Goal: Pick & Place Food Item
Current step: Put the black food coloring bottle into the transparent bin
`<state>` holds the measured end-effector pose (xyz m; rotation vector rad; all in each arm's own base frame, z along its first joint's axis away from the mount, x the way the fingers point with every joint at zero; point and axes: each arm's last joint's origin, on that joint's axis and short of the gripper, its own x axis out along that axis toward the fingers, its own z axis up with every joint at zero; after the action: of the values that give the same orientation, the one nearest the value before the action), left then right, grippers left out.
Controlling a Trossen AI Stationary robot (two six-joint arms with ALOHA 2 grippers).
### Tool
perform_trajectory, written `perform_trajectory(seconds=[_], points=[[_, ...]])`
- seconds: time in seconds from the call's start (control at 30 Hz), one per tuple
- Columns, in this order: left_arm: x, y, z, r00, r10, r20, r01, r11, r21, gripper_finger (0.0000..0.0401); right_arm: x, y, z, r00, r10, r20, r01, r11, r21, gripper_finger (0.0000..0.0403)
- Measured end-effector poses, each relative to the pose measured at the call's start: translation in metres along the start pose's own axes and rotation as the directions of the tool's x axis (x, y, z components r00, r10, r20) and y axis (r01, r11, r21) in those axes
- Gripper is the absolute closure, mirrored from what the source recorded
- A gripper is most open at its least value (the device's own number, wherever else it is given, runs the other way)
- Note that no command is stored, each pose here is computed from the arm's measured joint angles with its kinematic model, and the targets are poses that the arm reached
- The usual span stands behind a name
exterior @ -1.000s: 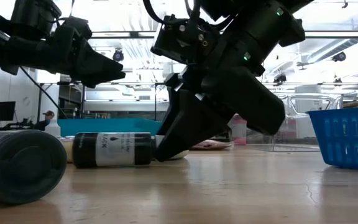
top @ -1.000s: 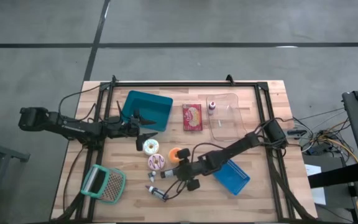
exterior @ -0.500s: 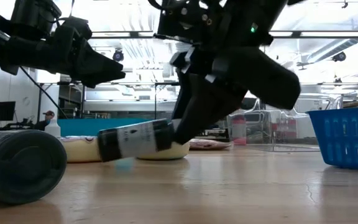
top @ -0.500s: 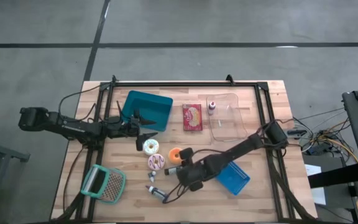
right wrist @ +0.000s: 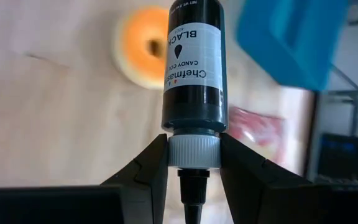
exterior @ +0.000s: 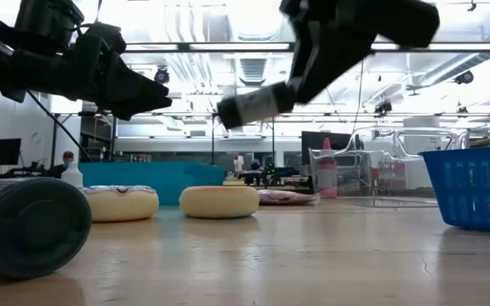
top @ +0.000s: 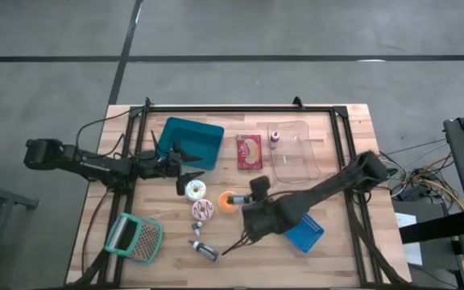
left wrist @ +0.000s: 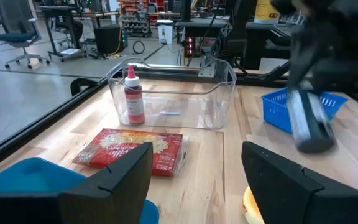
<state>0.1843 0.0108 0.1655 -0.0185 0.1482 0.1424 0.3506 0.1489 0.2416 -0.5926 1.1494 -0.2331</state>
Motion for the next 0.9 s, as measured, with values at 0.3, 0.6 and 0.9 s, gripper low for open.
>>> perform_trajectory(seconds=[0.3, 0.6, 0.9], points=[[0.0, 0.0, 0.001, 1.0, 0.0, 0.006, 0.0, 1.0, -0.001, 0.0149, -0.032, -0.053, -0.036, 0.981, -0.101, -0.165, 0.108, 0.994, 0.033, 0.0294], [0.0, 0.0, 0.001, 1.0, 0.0, 0.009, 0.0, 1.0, -0.005, 0.0149, -0.026, -0.106, -0.066, 0.918, 0.049, -0.392, -0.001, 0.993, 0.12, 0.0294], [0.0, 0.0, 0.001, 1.0, -0.001, 0.008, 0.001, 1.0, -0.011, 0.0149, -0.001, -0.147, -0.079, 0.87, 0.161, -0.466, -0.098, 0.983, 0.156, 0.0294]])
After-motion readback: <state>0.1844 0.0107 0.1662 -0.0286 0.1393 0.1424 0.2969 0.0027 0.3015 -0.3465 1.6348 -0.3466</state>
